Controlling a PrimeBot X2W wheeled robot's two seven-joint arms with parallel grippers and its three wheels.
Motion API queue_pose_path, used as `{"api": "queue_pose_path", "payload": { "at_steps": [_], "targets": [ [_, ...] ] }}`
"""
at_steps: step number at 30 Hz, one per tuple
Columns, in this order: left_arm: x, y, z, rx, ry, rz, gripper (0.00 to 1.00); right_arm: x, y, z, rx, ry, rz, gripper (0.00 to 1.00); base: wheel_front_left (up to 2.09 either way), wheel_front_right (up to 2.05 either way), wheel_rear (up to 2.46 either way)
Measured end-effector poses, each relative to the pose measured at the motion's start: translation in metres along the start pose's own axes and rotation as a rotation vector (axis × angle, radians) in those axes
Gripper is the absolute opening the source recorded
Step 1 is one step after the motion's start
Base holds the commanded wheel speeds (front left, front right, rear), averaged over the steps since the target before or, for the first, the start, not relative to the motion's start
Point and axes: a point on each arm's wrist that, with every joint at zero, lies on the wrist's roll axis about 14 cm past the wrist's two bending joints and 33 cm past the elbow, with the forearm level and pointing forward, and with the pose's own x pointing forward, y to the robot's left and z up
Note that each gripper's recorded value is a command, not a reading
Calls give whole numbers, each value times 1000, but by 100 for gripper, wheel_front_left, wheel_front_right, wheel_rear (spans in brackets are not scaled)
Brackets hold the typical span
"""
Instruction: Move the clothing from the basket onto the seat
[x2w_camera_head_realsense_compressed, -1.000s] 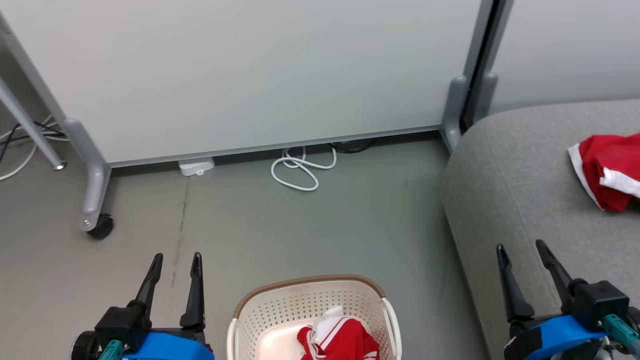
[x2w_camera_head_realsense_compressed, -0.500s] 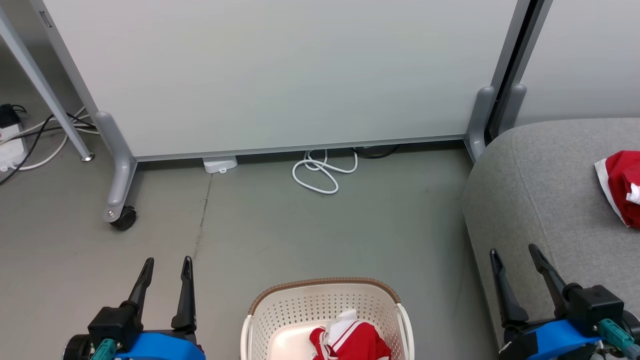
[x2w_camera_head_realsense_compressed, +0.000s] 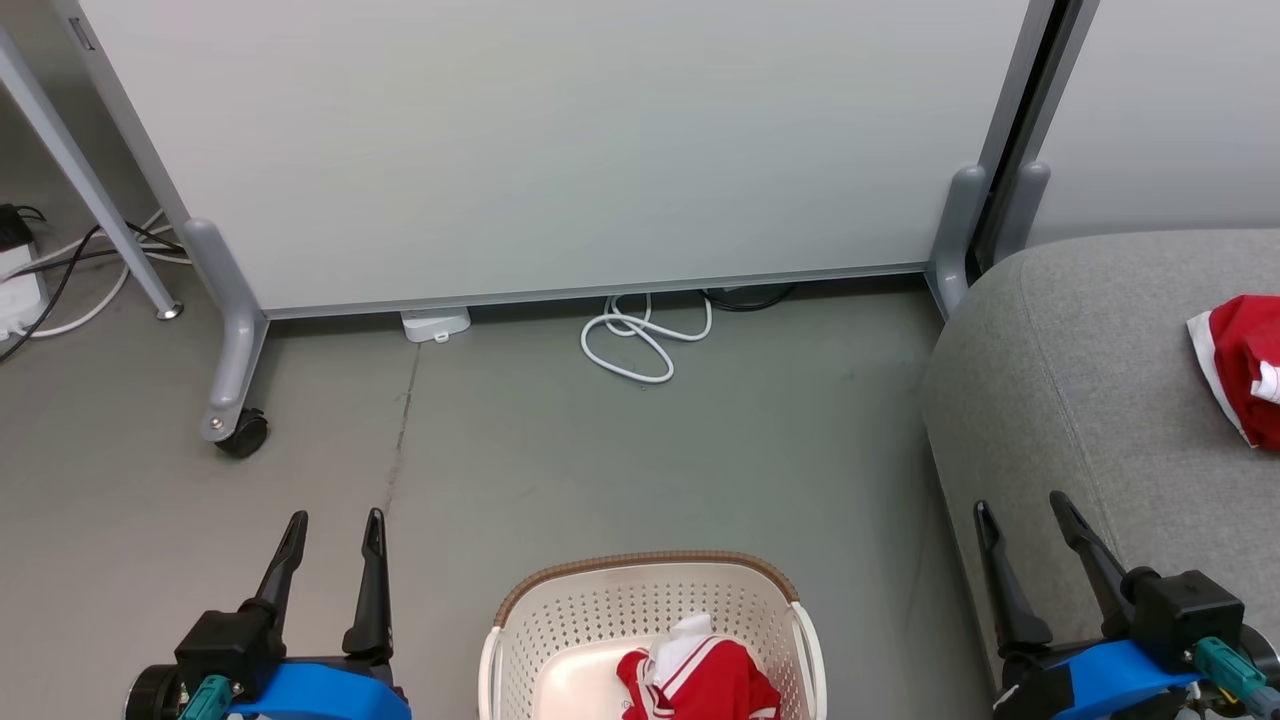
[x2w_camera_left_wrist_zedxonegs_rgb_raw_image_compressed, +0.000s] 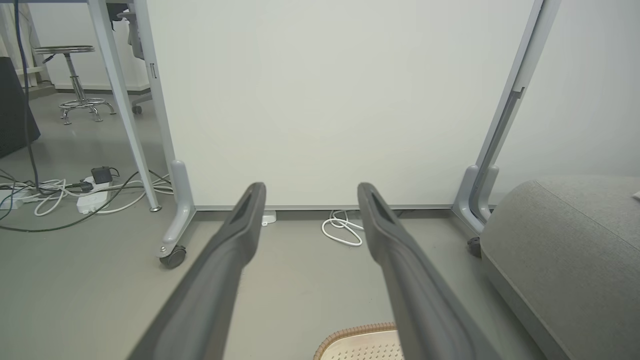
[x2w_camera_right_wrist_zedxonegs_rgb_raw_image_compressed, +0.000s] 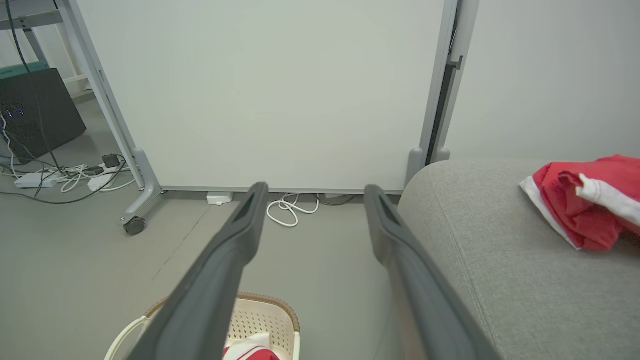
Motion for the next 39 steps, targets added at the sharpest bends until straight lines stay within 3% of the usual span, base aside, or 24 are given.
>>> {"api": "queue_pose_path", "payload": {
  "at_steps": [11,18,27,39],
  "targets": [
    [10,-8,-13,-3,42,-27,100,2,0,-11,13,32,0,100,0,0,0],
    [30,-28,-45,-17,140,-95,100,13,2,-15,5,44,8,100,0,0,0],
    [64,-72,-122,-46,366,-239,100,31,-14,-39,6,100,-30,100,0,0,0],
    [72,-132,-244,-73,708,-450,100,44,-49,-86,-34,213,-111,100,0,0,0]
  ]
}}
